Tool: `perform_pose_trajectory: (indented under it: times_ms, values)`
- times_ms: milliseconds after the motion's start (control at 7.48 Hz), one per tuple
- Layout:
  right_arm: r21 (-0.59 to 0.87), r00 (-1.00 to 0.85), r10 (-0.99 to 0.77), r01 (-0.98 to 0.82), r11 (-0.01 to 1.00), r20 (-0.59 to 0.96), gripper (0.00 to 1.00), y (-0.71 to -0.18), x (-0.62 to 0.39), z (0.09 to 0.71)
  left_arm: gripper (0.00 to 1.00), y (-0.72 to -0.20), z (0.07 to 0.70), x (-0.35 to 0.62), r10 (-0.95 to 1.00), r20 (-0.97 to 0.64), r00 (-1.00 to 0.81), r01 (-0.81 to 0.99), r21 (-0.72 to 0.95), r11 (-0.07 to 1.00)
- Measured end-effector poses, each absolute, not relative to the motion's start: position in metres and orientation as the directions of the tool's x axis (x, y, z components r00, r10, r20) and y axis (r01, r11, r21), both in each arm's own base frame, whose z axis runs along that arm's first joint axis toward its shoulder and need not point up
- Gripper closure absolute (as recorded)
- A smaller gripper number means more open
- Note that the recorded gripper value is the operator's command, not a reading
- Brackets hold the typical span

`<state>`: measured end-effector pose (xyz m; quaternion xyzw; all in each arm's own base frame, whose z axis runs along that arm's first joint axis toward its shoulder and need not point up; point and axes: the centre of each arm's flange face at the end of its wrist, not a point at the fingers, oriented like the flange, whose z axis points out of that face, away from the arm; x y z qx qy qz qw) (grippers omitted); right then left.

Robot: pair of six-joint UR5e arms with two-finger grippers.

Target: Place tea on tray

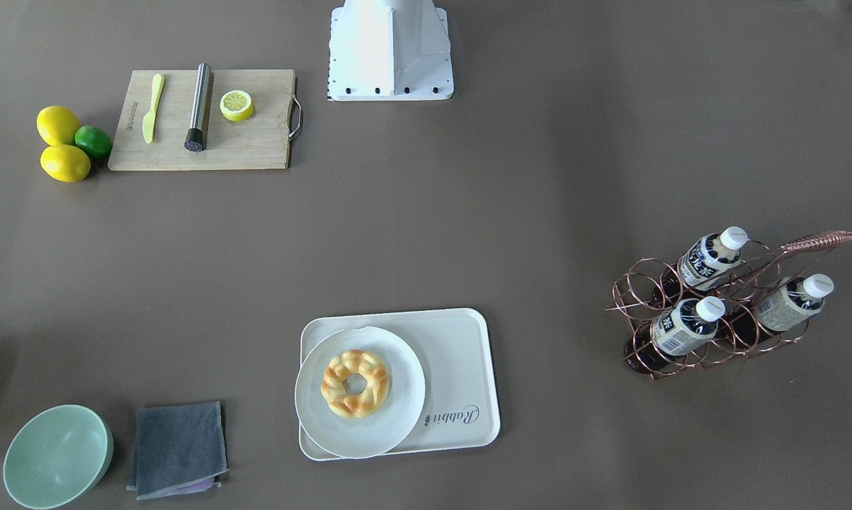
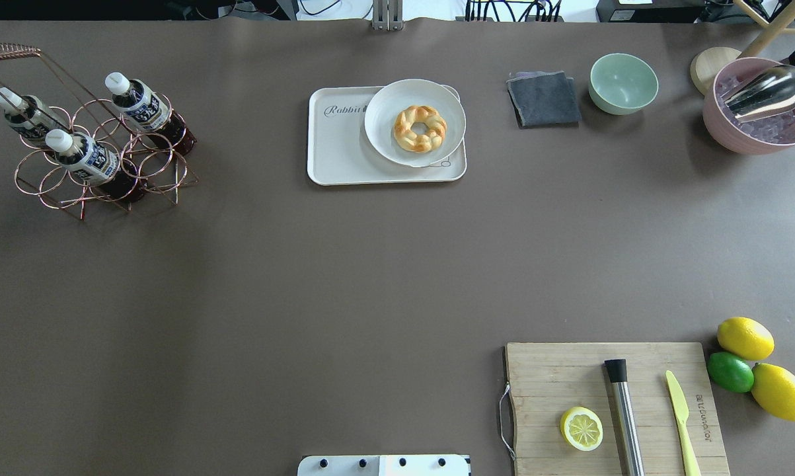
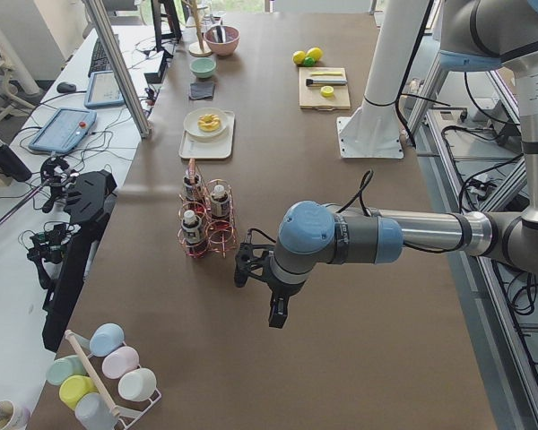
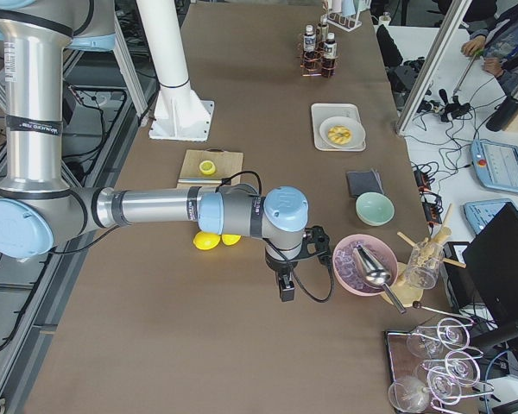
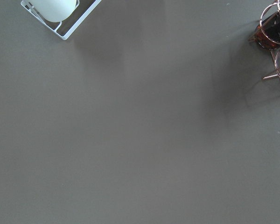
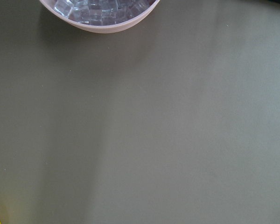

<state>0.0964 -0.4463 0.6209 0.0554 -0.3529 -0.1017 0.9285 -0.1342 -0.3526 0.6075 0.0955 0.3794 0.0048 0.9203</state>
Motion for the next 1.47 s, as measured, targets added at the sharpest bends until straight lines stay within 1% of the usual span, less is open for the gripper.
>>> perform_pose_trajectory:
  times_ms: [669,1471]
  values:
    - [0.175,0.735,-0.22,0.139,0.975,0.641,0.0,-0.442,0.107,0.625,0.02,-0.354,0.619,-0.124,0.104,-0.697,0.709,0.035,0.182,0.983]
    - [0.164,0.734,-0.202,0.125,0.979,0.649,0.0,-0.441,0.108,0.625,0.03,-0.36,0.612,-0.117,0.135,-0.677,0.723,0.005,0.201,0.98]
